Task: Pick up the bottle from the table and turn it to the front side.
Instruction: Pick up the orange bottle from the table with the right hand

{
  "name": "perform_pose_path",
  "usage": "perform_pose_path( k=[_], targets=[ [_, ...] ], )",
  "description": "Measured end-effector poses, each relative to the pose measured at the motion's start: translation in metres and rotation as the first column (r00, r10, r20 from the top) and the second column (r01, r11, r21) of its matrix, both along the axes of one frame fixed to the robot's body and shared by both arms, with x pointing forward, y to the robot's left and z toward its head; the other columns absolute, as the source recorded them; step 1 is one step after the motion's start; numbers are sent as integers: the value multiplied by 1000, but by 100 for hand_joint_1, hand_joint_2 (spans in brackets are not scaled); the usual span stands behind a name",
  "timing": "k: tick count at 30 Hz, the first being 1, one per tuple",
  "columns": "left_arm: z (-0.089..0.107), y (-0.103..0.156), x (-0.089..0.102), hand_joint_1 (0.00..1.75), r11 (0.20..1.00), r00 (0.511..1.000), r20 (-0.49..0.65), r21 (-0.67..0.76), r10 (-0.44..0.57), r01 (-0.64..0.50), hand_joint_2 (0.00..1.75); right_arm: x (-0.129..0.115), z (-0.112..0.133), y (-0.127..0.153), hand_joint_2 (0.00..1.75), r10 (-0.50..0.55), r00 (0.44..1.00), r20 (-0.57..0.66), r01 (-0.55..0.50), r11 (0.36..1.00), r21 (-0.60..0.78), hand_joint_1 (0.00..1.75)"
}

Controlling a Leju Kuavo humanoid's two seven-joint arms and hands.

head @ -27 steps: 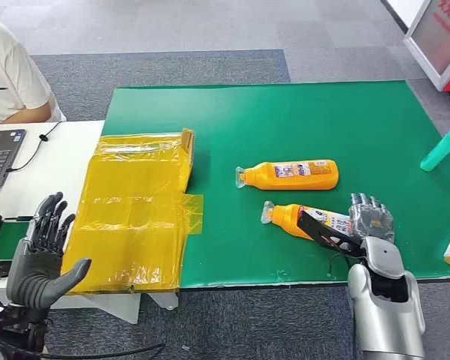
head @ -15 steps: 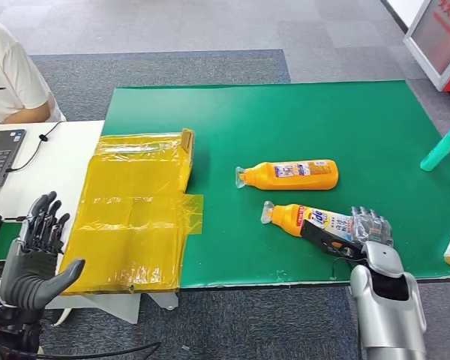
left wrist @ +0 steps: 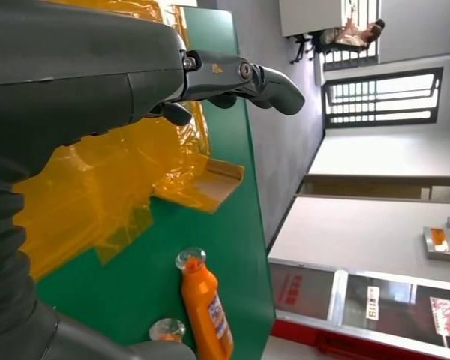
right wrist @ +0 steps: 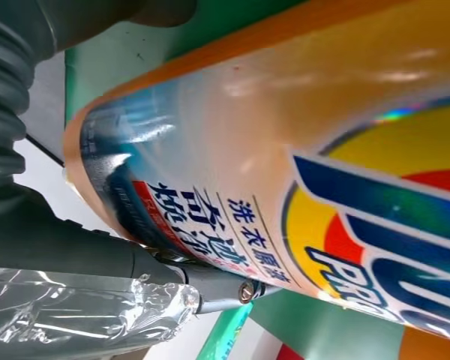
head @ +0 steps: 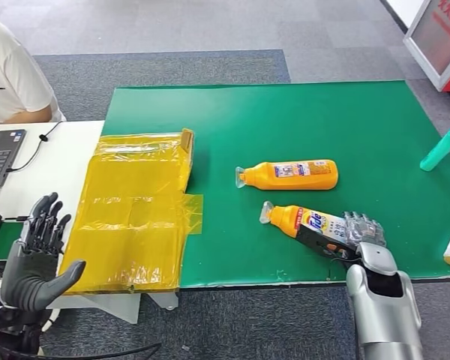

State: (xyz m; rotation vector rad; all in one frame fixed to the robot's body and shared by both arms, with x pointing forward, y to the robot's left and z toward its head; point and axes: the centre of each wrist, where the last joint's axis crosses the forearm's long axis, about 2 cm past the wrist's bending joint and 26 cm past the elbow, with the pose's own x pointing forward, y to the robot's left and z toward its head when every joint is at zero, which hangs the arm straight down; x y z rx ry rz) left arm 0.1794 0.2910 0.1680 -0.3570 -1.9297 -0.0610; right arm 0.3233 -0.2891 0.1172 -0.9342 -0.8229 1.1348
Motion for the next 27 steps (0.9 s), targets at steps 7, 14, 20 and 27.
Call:
perform_pose_path(
  k=[7,14,20,27],
  targets=[
    [-3,-1,-5,0,1000,1000,-15,-1,-12,12,175,0,-3,1,175,17,1000,5,-17,1000,6,175],
    [-4,-1,-5,0,1000,1000,-20,-1,-12,12,175,3,-3,3,175,32,999,9,-32,999,7,175],
    [-6,-2,-8,0,1000,999,-34,10,-10,10,175,2,-5,5,175,70,997,33,-72,996,45,175],
    [-7,-3,-9,0,1000,1000,-29,-3,-6,6,175,-10,-6,23,175,123,985,119,-156,933,326,175]
  ],
)
